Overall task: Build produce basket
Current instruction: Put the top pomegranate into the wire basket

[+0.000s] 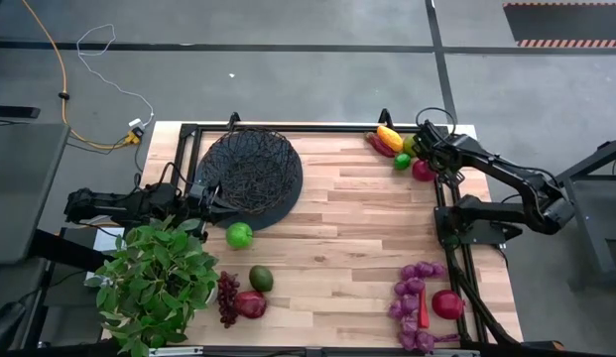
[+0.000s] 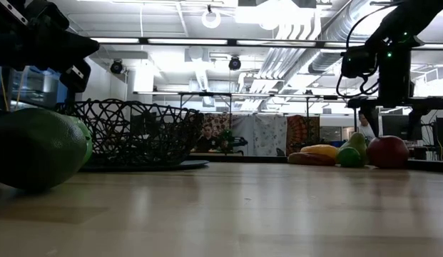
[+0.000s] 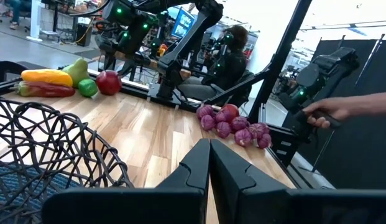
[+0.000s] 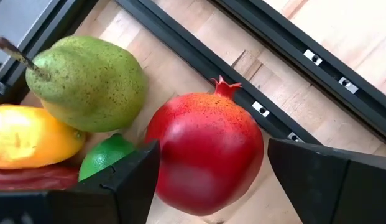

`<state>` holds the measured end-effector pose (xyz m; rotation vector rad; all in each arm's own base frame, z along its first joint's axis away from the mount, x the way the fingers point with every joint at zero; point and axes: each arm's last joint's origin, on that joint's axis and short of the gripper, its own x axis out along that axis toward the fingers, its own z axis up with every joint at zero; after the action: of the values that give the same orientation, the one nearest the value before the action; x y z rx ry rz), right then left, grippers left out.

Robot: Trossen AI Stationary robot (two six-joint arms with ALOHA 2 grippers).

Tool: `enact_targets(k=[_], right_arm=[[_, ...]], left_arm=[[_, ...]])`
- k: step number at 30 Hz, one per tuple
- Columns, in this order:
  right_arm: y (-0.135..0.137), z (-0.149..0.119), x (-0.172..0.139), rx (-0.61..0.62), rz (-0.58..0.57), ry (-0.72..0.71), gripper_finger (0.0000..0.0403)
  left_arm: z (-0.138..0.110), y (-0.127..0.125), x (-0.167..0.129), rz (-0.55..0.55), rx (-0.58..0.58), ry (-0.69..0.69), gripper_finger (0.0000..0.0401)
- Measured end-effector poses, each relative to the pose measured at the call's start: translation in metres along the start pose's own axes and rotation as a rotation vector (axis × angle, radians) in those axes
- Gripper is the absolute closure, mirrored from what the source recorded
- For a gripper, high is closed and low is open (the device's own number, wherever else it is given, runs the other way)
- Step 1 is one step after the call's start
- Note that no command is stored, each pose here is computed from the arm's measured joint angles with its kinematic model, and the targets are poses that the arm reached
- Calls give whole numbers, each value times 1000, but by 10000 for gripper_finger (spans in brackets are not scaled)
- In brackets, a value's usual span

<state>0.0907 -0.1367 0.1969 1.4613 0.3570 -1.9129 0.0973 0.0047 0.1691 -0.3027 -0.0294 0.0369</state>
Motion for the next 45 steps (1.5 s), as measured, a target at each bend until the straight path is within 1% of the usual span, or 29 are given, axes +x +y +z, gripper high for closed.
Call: enact_targets(k=[21,25,30,33,36,38,43,45], right_arm=[[1,-1,0,-4,12,30,122],[2,-1,0,-44,22,30,106],[2,-1,0,-71,20,32,68],[2,-1,0,-72,19,32,42],[2,-1,0,-41,22,35,23],[3,-1,0,-43,31,37,17],[2,-1,0,-96,29,42,15],[2,-1,0,-92,29,43,15]], left_arm=[[0,0,0,0,0,1,400],[0,0,0,0,0,0,400],[0,0,0,0,0,0,400],[0,0,0,0,0,1,400],[0,0,0,-1,0,0,400],[0,0,0,0,0,1,400],[0,0,0,0,0,1,400],[0,0,0,0,0,0,400]])
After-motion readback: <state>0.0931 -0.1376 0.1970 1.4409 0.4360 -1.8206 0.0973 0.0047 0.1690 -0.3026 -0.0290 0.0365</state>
